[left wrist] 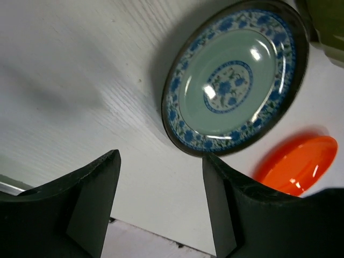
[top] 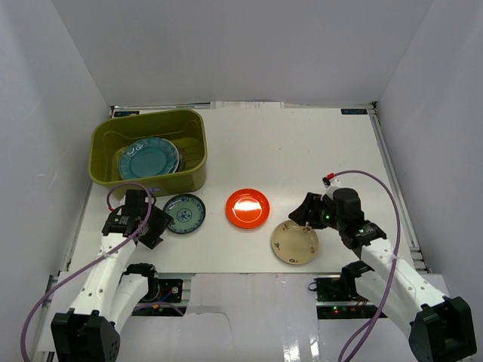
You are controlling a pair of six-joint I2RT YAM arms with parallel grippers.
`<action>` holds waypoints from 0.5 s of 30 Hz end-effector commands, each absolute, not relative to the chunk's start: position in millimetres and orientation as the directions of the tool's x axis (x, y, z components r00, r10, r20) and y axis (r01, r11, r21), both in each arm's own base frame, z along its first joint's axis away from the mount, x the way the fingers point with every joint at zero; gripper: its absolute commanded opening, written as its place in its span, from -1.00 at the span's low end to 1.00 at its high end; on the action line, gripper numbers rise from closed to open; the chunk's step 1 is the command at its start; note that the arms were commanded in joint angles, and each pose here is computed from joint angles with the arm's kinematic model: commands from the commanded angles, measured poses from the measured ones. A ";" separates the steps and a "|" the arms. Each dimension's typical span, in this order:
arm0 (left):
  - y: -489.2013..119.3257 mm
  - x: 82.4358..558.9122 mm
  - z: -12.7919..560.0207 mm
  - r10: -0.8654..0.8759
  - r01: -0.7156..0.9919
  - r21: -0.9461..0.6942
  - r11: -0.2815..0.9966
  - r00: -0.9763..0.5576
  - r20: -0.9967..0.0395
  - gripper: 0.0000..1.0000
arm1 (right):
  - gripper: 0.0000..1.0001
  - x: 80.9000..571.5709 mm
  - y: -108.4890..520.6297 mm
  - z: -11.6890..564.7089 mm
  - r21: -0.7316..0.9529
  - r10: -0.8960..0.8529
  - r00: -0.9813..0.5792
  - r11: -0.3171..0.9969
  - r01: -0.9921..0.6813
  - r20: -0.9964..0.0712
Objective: Place the plates into the plastic bin on the countertop
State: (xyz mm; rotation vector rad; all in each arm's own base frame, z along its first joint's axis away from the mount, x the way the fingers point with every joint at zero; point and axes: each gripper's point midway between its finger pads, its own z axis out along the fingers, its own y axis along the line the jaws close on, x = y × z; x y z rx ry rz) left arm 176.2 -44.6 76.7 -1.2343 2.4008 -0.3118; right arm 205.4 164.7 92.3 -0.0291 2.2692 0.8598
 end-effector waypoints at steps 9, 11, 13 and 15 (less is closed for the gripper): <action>-34.4 214.5 38.7 -0.847 -0.728 -0.438 0.527 -0.408 -0.342 0.45 | 0.54 201.1 132.9 67.8 0.478 0.242 -0.755 0.872 -0.105 -0.609; -33.4 221.2 35.3 -0.835 -0.718 -0.433 0.545 -0.418 -0.358 0.45 | 0.50 211.0 112.5 70.2 0.413 0.282 -0.715 0.911 -0.010 -0.640; -33.2 222.8 29.9 -0.825 -0.715 -0.417 0.561 -0.436 -0.361 0.40 | 0.46 209.4 90.5 69.8 0.331 0.285 -0.702 0.941 0.073 -0.653; -31.9 223.5 27.1 -0.818 -0.715 -0.406 0.569 -0.443 -0.368 0.25 | 0.45 212.3 63.8 76.6 0.261 0.319 -0.643 0.947 0.188 -0.697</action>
